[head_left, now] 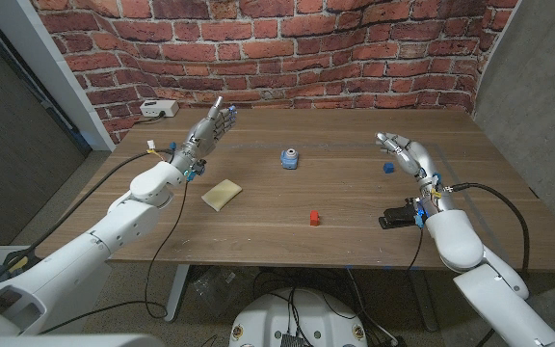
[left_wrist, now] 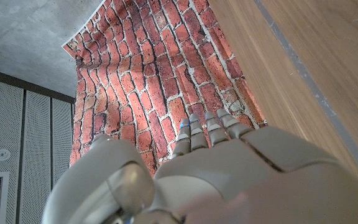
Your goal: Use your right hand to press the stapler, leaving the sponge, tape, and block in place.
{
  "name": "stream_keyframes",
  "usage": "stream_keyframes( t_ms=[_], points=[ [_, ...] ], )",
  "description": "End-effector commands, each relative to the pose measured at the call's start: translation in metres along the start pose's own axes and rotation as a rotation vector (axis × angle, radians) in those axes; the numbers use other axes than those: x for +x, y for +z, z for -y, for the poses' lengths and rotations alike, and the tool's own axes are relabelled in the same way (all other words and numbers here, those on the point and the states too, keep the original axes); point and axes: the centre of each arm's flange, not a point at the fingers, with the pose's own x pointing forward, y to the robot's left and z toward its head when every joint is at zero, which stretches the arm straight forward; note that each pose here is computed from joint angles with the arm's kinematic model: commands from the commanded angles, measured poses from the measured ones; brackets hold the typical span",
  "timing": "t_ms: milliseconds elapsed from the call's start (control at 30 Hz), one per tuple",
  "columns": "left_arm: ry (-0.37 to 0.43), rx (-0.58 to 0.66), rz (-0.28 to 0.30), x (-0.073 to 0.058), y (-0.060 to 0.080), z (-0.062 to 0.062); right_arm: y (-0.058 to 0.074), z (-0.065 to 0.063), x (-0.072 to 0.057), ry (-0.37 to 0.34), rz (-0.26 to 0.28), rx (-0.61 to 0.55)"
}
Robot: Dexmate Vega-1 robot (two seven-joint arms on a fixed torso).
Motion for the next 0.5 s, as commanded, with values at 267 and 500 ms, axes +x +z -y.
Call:
stream_keyframes(
  t_ms=[267,500],
  points=[
    [0.024,-0.002,-0.017,-0.008,-0.002,0.005,-0.018,0.01,0.084,0.123,0.029,0.317],
    [0.02,-0.008,-0.021,-0.008,-0.005,0.009,-0.028,0.009,0.105,0.177,0.022,0.451]
  ],
)
